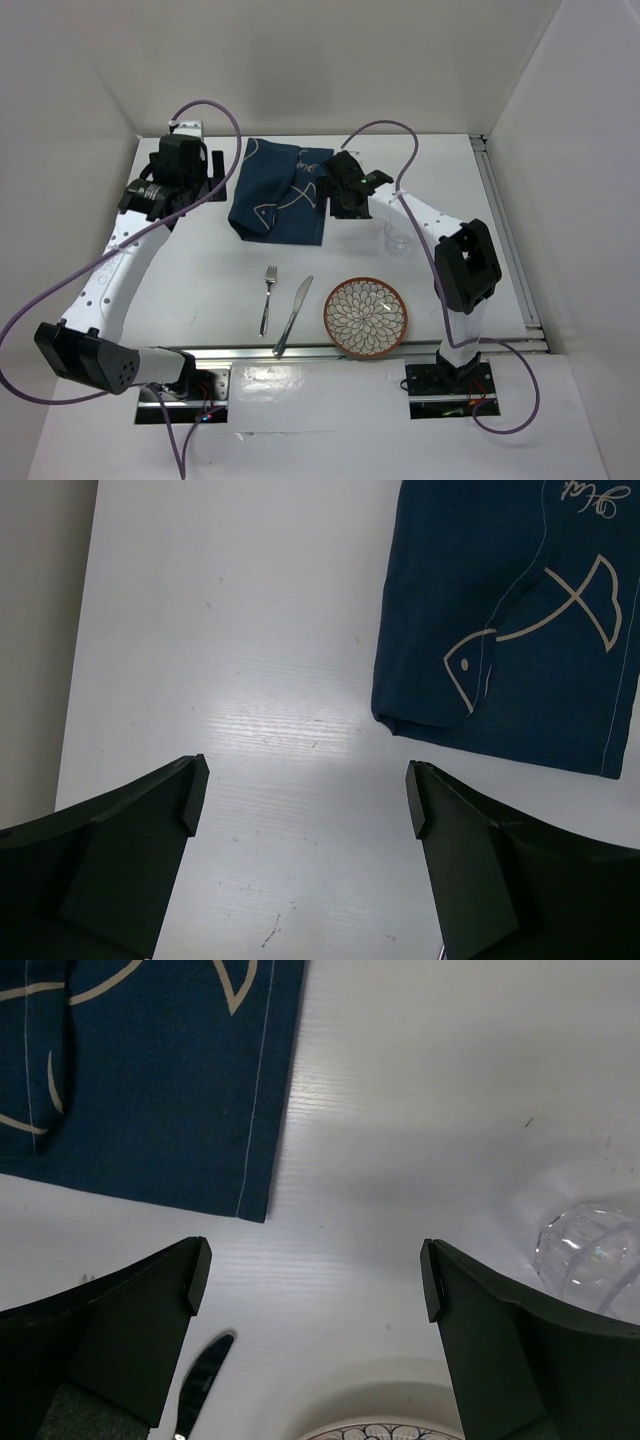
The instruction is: Set the dinner table for one person
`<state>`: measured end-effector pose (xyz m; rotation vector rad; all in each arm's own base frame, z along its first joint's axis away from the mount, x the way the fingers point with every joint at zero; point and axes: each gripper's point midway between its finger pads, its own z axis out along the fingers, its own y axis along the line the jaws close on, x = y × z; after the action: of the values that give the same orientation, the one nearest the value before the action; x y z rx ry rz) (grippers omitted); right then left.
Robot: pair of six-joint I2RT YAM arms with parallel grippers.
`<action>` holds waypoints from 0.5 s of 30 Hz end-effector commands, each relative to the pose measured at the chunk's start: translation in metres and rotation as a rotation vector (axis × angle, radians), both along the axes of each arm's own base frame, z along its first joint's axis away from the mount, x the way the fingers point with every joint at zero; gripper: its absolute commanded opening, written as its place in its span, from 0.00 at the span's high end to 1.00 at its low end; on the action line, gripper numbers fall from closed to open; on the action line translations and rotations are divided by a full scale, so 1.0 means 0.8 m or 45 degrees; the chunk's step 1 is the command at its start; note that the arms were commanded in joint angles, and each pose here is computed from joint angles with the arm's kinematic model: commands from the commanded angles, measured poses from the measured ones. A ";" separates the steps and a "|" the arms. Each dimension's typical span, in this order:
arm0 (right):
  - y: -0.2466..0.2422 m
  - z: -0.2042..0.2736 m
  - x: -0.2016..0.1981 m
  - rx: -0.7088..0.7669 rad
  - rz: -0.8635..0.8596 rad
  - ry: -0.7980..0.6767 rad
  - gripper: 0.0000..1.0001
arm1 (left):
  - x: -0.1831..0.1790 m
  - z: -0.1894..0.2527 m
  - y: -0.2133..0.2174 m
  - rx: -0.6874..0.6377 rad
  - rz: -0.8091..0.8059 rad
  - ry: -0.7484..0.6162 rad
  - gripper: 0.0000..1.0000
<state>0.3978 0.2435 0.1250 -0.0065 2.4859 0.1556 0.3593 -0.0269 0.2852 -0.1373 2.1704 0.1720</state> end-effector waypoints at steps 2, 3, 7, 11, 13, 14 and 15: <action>0.012 0.026 -0.005 0.073 0.034 -0.061 0.01 | 0.000 0.002 -0.003 0.038 0.041 -0.024 0.00; 0.014 0.031 -0.008 0.104 0.036 -0.071 0.01 | 0.001 -0.003 -0.009 0.019 0.014 -0.017 0.00; 0.017 0.024 -0.029 0.168 0.073 -0.076 0.01 | 0.000 -0.059 -0.042 -0.119 -0.021 0.170 0.00; 0.017 0.019 -0.059 0.227 0.116 -0.060 0.01 | -0.009 -0.106 -0.075 -0.307 -0.076 0.238 0.16; 0.011 0.020 -0.071 0.241 0.126 -0.062 0.01 | -0.008 -0.117 -0.097 -0.453 -0.091 0.219 0.69; 0.008 0.021 -0.075 0.235 0.135 -0.066 0.01 | -0.009 -0.117 -0.103 -0.495 -0.099 0.206 0.86; 0.004 0.017 -0.080 0.229 0.134 -0.058 0.01 | -0.012 -0.126 -0.112 -0.551 -0.113 0.225 0.95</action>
<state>0.3318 0.2357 0.1067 -0.0639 2.5287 0.3061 0.3394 -0.0828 0.1674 -0.2106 2.4488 -0.0881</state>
